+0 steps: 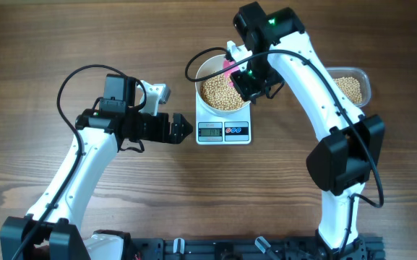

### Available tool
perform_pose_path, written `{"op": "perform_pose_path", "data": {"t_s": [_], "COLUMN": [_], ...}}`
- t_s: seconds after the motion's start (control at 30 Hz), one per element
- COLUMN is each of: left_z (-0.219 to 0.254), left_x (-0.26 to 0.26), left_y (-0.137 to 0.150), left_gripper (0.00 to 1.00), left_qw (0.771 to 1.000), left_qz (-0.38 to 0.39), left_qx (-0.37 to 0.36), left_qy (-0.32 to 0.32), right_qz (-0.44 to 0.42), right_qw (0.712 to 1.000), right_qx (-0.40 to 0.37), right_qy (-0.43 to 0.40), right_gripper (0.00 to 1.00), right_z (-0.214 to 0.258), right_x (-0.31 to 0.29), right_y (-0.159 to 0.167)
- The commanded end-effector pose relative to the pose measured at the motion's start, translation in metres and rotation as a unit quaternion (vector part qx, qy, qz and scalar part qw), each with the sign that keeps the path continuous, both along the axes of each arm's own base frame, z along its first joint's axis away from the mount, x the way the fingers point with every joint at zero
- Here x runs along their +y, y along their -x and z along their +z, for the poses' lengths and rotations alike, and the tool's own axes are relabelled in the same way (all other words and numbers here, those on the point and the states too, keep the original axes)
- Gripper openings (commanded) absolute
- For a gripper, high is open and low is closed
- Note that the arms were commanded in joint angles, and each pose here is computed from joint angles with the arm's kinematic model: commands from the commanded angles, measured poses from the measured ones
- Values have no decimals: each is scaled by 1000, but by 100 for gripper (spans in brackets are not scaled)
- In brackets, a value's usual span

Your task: Scoop item into bowl and weigh 150g on scale

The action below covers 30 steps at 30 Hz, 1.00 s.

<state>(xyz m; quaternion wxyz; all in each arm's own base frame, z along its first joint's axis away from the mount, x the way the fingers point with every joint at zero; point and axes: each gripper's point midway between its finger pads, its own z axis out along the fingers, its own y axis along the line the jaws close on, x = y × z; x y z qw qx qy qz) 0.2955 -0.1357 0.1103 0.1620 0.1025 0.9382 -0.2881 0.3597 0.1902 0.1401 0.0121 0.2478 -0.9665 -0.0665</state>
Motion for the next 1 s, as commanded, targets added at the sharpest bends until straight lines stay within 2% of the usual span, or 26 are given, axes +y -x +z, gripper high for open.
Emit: {"op": "perform_pose_path", "data": {"t_s": [0.0,0.13,0.27,0.97], "left_z": [5,5,5,5], "left_x": [-1,-1,-1,-1], "left_y": [-6,-6,-6,-6], "left_gripper": [100,100,100,100], "left_qw": [1000,1000,1000,1000], "left_qz": [-8,-8,-8,-8], "left_qx": [-15,-15,-15,-15], "left_qy": [-4,-4,-4,-4], "right_qz": [6,17,7,18], "right_qw": [1000,999,999,999], "right_qx": [-20,-24,-47,-46], "right_qy": [-22,-16,27,19], "right_gripper": [4,4,4,4], "right_z": [19,18,17,17], "right_x": [6,5,-5,6], "right_y": [0,-1,-8,-3]}}
